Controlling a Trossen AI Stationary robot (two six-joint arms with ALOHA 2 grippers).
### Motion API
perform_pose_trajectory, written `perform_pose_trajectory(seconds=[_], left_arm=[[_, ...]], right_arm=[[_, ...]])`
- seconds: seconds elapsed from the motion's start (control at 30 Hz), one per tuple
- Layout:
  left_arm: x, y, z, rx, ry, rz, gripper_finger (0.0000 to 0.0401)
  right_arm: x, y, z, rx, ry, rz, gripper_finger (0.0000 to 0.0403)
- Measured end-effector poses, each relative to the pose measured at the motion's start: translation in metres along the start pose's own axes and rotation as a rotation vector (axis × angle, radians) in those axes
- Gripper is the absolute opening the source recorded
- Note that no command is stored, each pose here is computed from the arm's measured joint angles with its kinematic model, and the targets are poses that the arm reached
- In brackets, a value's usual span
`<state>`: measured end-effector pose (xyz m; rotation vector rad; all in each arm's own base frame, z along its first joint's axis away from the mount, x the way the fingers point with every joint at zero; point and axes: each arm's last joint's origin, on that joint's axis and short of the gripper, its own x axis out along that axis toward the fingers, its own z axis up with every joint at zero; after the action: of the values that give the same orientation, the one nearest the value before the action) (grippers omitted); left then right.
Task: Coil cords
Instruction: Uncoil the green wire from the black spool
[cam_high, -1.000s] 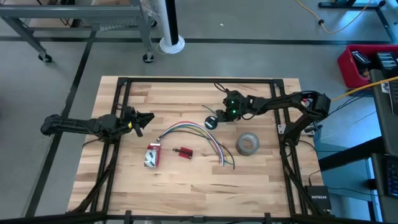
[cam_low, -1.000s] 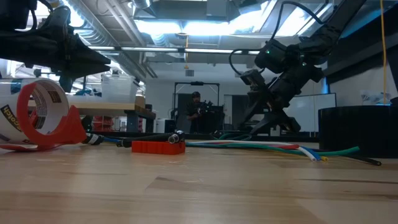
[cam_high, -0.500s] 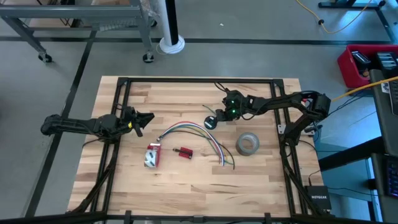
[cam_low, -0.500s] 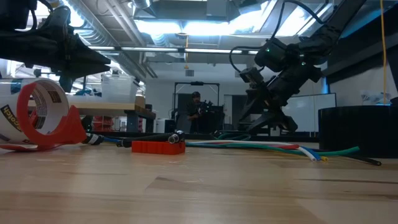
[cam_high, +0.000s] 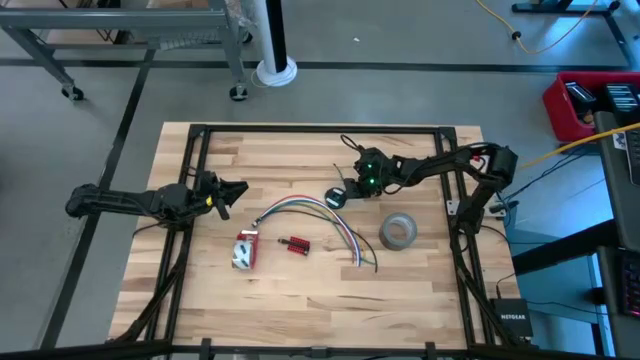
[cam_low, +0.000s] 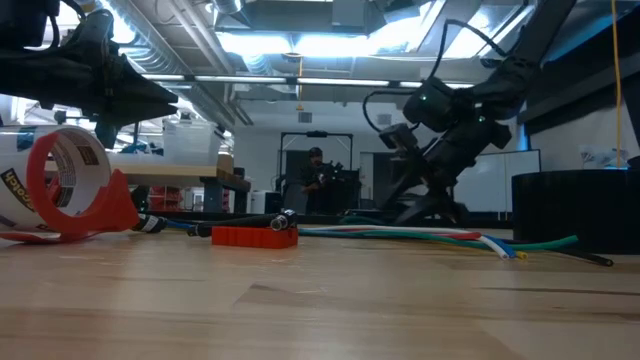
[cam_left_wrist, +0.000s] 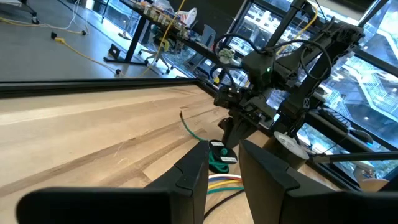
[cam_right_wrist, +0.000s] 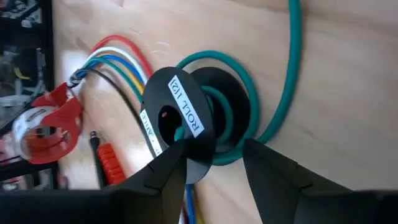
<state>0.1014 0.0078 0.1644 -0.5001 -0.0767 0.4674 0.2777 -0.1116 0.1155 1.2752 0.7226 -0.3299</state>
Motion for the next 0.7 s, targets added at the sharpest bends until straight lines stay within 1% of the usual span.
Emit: perform_pose_trajectory(seconds=[0.17, 0.43, 0.5, 0.6, 0.7], left_arm=[[0.0, 0.0, 0.0, 0.0, 0.0, 0.0, 0.0082], [0.0, 0.0, 0.0, 0.0, 0.0, 0.0, 0.0082], [0.0, 0.0, 0.0, 0.0, 0.0, 0.001, 0.0082], [0.0, 0.0, 0.0, 0.0, 0.0, 0.0, 0.0082], [0.0, 0.0, 0.0, 0.0, 0.0, 0.0, 0.0082]], right_arm=[[0.001, 0.006, 0.003, -0.008, -0.001, 0.079, 0.0161], [0.003, 0.004, 0.002, 0.0, 0.009, 0.073, 0.0157], [0.004, 0.002, 0.002, 0.004, 0.012, 0.067, 0.0147], [0.008, -0.002, 0.002, 0.011, 0.018, 0.058, 0.0121], [0.012, -0.002, 0.004, -0.003, 0.007, 0.081, 0.009]])
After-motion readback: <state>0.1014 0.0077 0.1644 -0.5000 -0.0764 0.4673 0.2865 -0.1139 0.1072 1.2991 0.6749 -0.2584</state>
